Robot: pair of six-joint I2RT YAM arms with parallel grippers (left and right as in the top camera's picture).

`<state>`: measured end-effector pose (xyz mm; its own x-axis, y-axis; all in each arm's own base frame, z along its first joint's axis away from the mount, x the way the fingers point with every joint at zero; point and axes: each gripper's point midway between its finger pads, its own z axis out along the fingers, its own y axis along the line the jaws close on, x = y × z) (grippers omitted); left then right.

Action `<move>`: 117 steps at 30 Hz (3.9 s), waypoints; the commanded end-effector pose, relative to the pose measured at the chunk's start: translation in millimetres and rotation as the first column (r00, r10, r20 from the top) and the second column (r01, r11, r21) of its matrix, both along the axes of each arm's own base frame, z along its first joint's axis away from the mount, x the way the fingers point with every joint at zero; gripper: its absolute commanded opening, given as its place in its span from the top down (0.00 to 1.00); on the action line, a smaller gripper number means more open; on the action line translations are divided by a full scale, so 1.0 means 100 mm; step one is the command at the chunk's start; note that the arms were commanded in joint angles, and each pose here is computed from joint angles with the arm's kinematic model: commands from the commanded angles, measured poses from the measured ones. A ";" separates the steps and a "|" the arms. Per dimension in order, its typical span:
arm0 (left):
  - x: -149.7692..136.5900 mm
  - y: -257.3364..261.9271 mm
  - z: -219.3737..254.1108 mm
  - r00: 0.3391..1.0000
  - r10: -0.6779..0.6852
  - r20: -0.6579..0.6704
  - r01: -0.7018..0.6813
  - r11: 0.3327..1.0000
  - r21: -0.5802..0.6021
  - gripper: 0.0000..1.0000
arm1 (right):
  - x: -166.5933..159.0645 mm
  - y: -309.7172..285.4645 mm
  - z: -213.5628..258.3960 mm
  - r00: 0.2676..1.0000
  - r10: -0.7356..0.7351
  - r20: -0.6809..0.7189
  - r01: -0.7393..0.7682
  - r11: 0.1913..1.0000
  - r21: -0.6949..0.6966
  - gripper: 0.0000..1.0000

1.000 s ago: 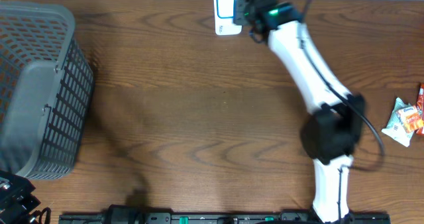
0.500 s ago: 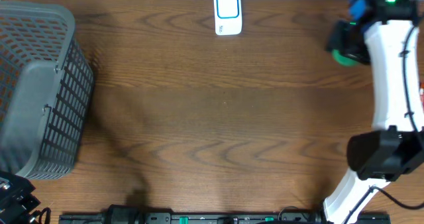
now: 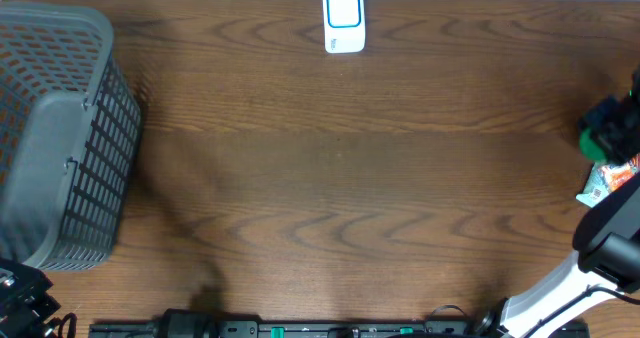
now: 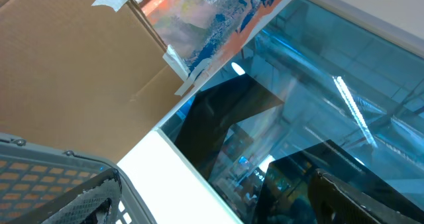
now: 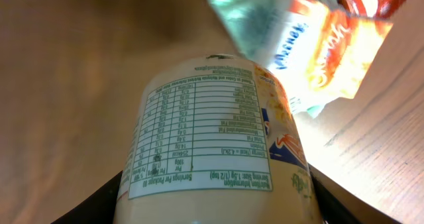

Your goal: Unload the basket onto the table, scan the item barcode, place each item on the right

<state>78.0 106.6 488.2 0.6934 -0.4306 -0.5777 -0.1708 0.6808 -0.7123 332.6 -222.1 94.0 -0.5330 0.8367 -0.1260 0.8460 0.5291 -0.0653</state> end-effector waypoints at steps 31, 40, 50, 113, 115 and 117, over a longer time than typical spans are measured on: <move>-0.01 -0.01 0.01 1.000 -0.008 0.012 0.008 1.000 0.000 0.10 | 0.08 0.13 -0.21 0.990 -0.045 0.137 0.023 0.987 0.160 0.01; -0.01 -0.01 0.01 1.000 -0.008 0.015 0.008 1.000 0.000 0.09 | 0.23 0.30 1.27 0.914 0.067 0.399 -0.101 0.993 0.065 0.01; -0.12 0.00 0.15 0.998 0.064 0.002 -0.064 0.992 0.106 0.03 | -0.12 1.10 4.37 0.131 0.449 0.884 -0.091 0.893 -0.440 0.01; 0.97 -0.48 -1.36 0.915 -0.100 -0.391 0.220 0.936 0.276 0.02 | -1.68 1.88 3.07 -0.408 0.441 0.799 0.254 0.896 -0.364 0.01; 1.01 -0.49 -1.42 0.909 -0.099 -0.404 0.224 0.935 0.274 0.02 | -1.66 2.01 3.08 -0.445 0.424 0.789 0.196 0.906 -0.376 0.01; 1.03 -0.49 -1.46 0.906 -0.099 -0.412 0.226 0.935 0.273 0.02 | -1.67 2.16 3.12 -0.472 0.464 0.750 0.165 0.882 -0.442 0.01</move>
<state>179.0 59.4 344.0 0.3305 -0.2821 -0.9007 -0.2622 0.8893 -0.3747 166.0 -22.3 401.6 0.5250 0.4910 -0.6952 -0.1842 0.8630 0.4705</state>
